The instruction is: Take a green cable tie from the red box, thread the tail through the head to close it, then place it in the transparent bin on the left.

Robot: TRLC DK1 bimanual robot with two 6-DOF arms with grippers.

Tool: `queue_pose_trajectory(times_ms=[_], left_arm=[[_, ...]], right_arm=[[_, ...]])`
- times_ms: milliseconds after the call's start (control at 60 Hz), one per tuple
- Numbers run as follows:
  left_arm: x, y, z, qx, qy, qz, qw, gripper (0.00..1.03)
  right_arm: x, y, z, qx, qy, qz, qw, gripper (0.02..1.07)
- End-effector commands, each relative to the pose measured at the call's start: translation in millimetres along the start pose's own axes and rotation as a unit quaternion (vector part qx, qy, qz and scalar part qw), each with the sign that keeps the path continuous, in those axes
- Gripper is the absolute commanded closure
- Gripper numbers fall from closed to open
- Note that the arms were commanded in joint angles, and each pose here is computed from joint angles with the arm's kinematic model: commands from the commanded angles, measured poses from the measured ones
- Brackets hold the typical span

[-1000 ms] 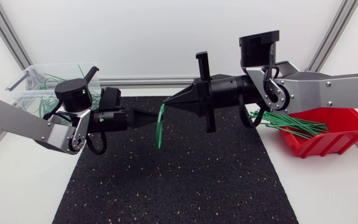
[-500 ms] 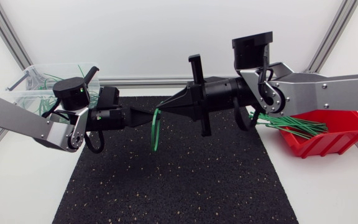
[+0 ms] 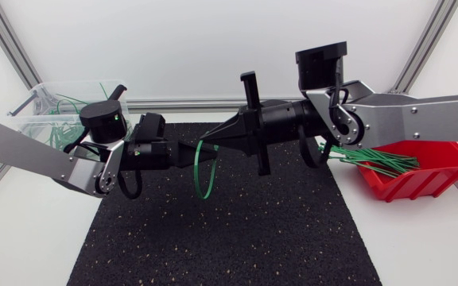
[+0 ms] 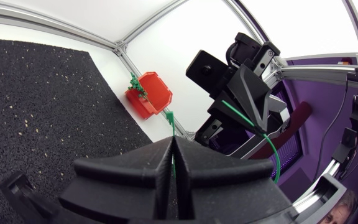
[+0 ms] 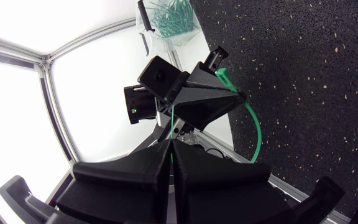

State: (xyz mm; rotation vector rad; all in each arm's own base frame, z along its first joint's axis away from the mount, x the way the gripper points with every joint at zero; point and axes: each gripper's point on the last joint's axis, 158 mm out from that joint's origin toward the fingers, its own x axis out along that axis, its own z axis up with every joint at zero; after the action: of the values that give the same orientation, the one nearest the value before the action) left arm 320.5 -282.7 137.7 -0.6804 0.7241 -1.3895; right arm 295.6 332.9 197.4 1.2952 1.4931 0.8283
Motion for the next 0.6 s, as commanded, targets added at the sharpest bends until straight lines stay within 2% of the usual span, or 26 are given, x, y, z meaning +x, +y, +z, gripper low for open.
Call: queue_pose_trajectory(times_ms=[0, 350, 583], left_arm=[[1, -4, 9, -0.006, -0.008, 0.001, 1.000, 1.00], [5, 2, 17, -0.042, -0.013, 0.005, 0.999, 1.00], [2, -4, 23, -0.040, -0.017, 0.002, 0.999, 1.00]], right_arm=[[-4, 3, -6, 0.011, 0.001, 0.002, 1.000, 1.01], [-13, 7, -1, 0.009, -0.012, 0.010, 1.000, 1.01], [-23, 6, 14, 0.035, -0.027, 0.004, 0.999, 1.01]])
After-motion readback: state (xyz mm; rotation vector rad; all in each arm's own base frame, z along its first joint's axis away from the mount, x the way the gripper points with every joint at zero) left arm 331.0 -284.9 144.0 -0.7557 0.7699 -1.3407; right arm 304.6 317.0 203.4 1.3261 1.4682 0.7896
